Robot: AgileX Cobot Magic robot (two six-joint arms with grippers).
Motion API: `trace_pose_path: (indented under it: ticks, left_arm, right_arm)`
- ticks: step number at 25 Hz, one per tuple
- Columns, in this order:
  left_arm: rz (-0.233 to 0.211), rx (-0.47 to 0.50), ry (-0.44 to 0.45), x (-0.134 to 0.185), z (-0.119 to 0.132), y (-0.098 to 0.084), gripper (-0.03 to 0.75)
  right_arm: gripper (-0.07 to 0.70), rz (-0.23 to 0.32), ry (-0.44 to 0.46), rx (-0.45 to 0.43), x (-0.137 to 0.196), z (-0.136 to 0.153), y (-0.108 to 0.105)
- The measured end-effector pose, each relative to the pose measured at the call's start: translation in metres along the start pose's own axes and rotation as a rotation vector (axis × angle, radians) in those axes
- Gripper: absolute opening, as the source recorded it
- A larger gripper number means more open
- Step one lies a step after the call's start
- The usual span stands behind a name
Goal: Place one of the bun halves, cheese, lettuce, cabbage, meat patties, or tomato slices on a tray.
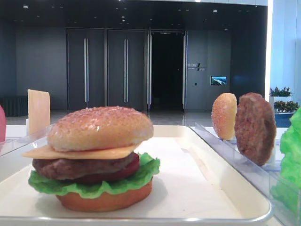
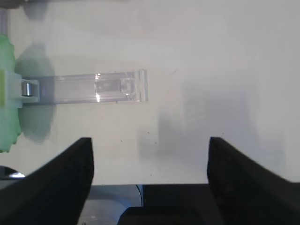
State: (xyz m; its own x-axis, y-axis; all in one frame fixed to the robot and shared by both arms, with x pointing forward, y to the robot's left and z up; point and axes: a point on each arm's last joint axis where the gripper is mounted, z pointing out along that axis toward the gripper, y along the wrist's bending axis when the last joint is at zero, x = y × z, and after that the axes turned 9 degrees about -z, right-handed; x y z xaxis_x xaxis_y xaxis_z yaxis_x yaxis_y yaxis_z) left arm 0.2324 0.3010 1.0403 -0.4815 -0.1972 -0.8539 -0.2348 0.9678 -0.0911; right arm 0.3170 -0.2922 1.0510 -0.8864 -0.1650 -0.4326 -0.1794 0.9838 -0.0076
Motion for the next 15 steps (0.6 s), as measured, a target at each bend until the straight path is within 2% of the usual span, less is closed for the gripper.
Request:
trace_pose_path:
  ticks: [6, 15]
  left_arm:
    - [0.0, 0.0, 0.0, 0.0, 0.0, 0.0, -0.001]
    - [0.0, 0.0, 0.0, 0.0, 0.0, 0.0, -0.001]
  right_arm:
    - [0.514, 0.002, -0.241, 0.04, 0.034, -0.012, 0.006]
    - [0.514, 0.004, -0.519, 0.079, 0.072, -0.029, 0.014]
